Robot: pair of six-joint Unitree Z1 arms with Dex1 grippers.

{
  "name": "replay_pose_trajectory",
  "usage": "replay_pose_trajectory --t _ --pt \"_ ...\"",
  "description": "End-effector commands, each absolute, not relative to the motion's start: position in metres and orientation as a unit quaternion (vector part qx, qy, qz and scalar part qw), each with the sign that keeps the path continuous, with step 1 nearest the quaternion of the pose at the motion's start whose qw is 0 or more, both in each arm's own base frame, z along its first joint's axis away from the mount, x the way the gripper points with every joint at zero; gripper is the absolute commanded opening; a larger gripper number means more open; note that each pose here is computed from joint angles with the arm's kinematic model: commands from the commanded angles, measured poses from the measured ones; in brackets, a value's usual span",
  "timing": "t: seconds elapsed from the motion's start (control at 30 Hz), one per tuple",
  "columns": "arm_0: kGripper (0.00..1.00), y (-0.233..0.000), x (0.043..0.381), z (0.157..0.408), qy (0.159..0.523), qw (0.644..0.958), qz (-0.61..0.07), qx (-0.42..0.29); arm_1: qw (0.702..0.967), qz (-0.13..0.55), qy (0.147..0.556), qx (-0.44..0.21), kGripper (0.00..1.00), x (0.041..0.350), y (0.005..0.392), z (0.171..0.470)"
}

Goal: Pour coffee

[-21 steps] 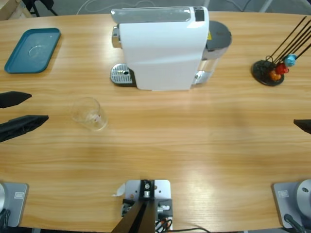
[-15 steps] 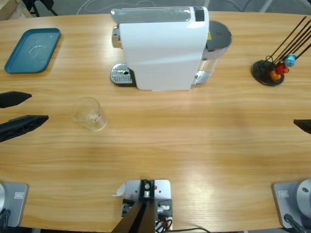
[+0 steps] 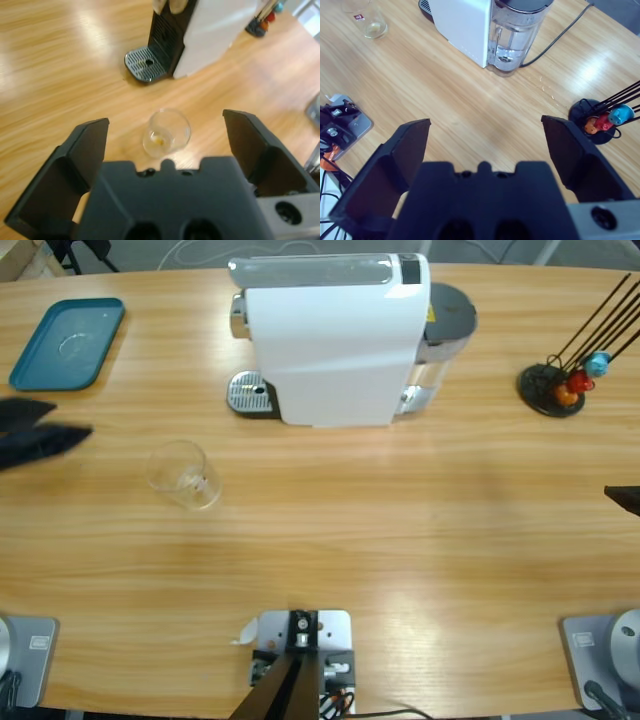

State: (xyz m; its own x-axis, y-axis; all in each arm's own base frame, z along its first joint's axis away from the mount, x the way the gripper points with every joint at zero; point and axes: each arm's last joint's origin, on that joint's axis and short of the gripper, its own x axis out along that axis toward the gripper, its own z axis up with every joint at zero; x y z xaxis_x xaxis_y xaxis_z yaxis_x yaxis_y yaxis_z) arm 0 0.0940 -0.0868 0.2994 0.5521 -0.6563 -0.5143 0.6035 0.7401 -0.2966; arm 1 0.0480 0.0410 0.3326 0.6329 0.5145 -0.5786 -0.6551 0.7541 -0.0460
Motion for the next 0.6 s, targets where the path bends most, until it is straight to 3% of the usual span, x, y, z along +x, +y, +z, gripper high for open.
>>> replay_pose_trajectory --t 0.03,0.27,0.53,0.6 --pt "1.0 -0.154 0.202 0.33 0.439 0.814 -0.345 -0.161 0.889 0.329 0.287 -0.136 1.0 0.05 0.043 0.328" --pt "0.977 -0.185 0.263 0.352 0.435 0.809 -0.328 -0.222 0.893 0.33 0.278 -0.132 1.0 0.046 0.039 0.328" --pt "0.997 -0.206 0.287 0.337 0.47 0.782 -0.329 -0.245 0.892 0.33 0.278 -0.133 1.0 0.046 0.04 0.328" --pt "0.915 -0.209 0.287 0.332 0.481 0.772 -0.338 -0.244 0.892 0.33 0.278 -0.133 1.0 0.046 0.04 0.328"
